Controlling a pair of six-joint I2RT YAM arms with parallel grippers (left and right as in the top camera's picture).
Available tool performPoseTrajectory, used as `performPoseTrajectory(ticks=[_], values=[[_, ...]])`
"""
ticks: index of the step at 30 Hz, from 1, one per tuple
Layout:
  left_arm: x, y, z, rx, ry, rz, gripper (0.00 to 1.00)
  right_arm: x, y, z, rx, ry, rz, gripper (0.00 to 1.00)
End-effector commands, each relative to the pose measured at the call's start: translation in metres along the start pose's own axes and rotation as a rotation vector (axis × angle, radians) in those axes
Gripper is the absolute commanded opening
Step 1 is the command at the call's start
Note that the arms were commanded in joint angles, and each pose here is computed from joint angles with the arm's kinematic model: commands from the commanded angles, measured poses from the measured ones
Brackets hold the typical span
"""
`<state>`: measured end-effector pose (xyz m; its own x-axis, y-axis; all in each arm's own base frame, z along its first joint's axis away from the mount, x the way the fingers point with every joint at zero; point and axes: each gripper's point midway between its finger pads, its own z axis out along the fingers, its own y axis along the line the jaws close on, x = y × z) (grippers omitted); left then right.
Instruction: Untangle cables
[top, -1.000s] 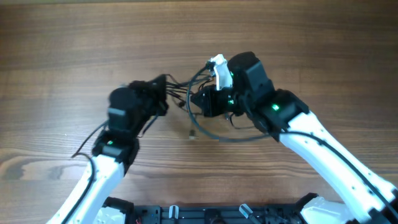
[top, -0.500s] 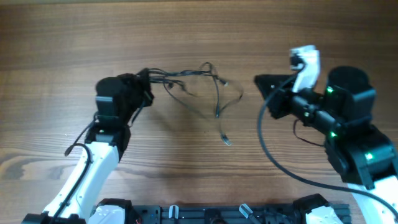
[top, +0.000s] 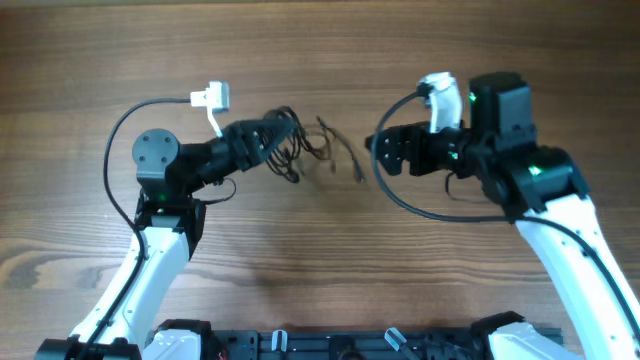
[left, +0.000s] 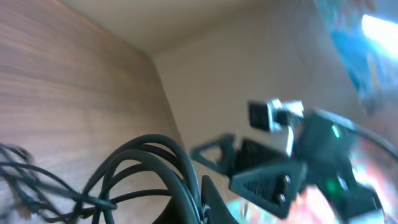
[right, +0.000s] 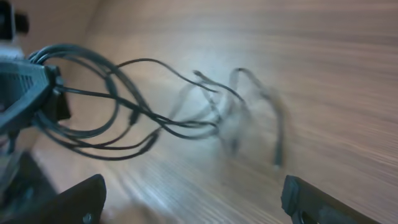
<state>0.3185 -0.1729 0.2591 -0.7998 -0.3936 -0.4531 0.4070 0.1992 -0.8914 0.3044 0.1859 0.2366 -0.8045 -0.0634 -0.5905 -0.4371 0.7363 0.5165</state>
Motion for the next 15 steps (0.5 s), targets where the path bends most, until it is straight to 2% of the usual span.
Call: performPoseTrajectory(ticks=[1, 4, 5, 6, 7, 9, 10, 12, 13, 15], values=[[0.017, -0.013, -0.001, 0.064, 0.099, 0.102, 0.04, 0.014, 0.028, 0.02, -0.145, 0.083, -0.077, 0.92], [0.017, -0.013, -0.001, 0.064, 0.099, 0.102, 0.04, 0.022, 0.039, 0.028, -0.169, 0.118, -0.098, 0.92], [0.017, -0.013, -0.001, 0.064, 0.099, 0.102, 0.04, 0.025, 0.043, 0.03, -0.174, 0.125, -0.108, 0.93], [0.016, -0.013, -0.001, 0.064, 0.099, 0.098, 0.04, 0.026, 0.048, 0.033, -0.18, 0.127, -0.124, 1.0], [0.016, -0.013, -0.001, 0.063, 0.098, 0.096, 0.04, 0.025, 0.049, 0.035, -0.172, 0.123, -0.136, 1.0], [0.012, -0.01, -0.001, 0.047, 0.076, 0.018, 0.04, 0.022, 0.046, 0.041, -0.13, 0.107, -0.136, 0.99], [0.006, -0.008, 0.0, 0.028, 0.044, -0.069, 0.04, 0.02, 0.044, 0.047, -0.113, 0.102, -0.151, 0.82], [-0.002, -0.004, 0.0, 0.008, -0.002, -0.185, 0.04, 0.021, 0.046, 0.053, -0.121, 0.103, -0.206, 0.64], [-0.004, -0.002, -0.001, 0.002, -0.017, -0.235, 0.04, 0.021, 0.046, 0.056, -0.125, 0.104, -0.237, 0.6], [-0.008, 0.0, -0.002, -0.004, -0.038, -0.315, 0.04, 0.024, 0.045, 0.06, -0.135, 0.114, -0.307, 0.6]])
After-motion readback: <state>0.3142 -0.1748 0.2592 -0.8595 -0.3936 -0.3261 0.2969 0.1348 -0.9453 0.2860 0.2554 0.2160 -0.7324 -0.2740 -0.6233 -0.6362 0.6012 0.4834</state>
